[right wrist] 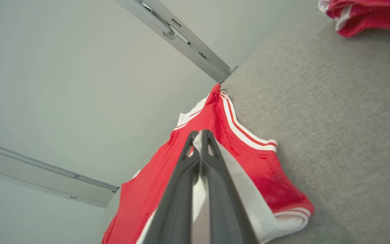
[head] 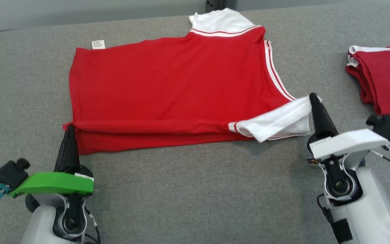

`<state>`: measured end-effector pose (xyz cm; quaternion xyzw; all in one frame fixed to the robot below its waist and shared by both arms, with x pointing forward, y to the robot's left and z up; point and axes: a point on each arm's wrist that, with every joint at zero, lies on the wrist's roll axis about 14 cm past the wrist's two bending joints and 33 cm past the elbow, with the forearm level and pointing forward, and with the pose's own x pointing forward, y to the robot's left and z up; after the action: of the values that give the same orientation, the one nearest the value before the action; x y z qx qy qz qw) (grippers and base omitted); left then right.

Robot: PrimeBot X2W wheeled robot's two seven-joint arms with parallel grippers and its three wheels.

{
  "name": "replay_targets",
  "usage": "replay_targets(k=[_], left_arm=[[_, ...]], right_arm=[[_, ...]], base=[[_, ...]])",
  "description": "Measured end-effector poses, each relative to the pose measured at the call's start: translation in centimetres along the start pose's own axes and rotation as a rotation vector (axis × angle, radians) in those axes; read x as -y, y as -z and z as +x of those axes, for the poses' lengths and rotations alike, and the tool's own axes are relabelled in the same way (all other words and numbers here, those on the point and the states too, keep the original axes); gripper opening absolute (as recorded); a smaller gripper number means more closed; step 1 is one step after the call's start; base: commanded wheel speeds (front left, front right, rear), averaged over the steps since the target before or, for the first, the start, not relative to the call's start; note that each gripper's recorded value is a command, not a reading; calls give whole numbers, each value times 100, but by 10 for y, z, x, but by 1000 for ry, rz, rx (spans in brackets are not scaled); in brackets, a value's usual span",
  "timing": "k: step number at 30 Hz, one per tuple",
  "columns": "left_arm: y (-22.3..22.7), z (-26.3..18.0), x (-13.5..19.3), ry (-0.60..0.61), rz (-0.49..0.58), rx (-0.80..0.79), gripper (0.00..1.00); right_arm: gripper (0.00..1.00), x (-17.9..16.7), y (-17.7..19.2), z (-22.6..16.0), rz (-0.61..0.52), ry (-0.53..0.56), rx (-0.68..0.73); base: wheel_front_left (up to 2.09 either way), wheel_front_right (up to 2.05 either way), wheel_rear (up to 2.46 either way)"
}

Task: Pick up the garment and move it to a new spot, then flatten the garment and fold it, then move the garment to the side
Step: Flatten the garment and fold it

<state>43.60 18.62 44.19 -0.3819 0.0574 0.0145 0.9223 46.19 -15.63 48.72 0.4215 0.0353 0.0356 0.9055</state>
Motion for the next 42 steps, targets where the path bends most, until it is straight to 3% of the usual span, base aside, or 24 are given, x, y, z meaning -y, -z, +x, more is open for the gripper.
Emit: replay_targets(k=[8,18,19,20,21,22,28,32,42], left_arm=[[15,33,-23,-64,61,-44,0],[25,50,-32,-76,103,-79,0],[24,51,-33,-79,106,-79,5],[24,52,-34,-80,113,-79,40],[23,52,-34,-77,121,-79,76],[22,53,-33,-73,122,-75,100],[3,53,-22,-41,132,-15,100],[2,41,-23,-44,125,-6,100],[14,-2,-46,-98,130,-81,100]], right_arm=[[0,6,25,55,-90,13,-82],[3,19,47,91,-148,55,-129],[39,20,46,94,-151,59,-125],[100,19,44,97,-153,61,-113],[100,18,42,100,-155,62,-104],[100,17,41,103,-156,59,-99],[100,-5,30,110,-180,0,-47],[100,-11,13,106,-273,-45,-9],[100,-6,-13,61,-455,-80,60]], base=[[0,0,0],[0,0,0],[0,0,0],[0,0,0],[0,0,0],[0,0,0],[0,0,0],[0,0,0],[0,0,0]])
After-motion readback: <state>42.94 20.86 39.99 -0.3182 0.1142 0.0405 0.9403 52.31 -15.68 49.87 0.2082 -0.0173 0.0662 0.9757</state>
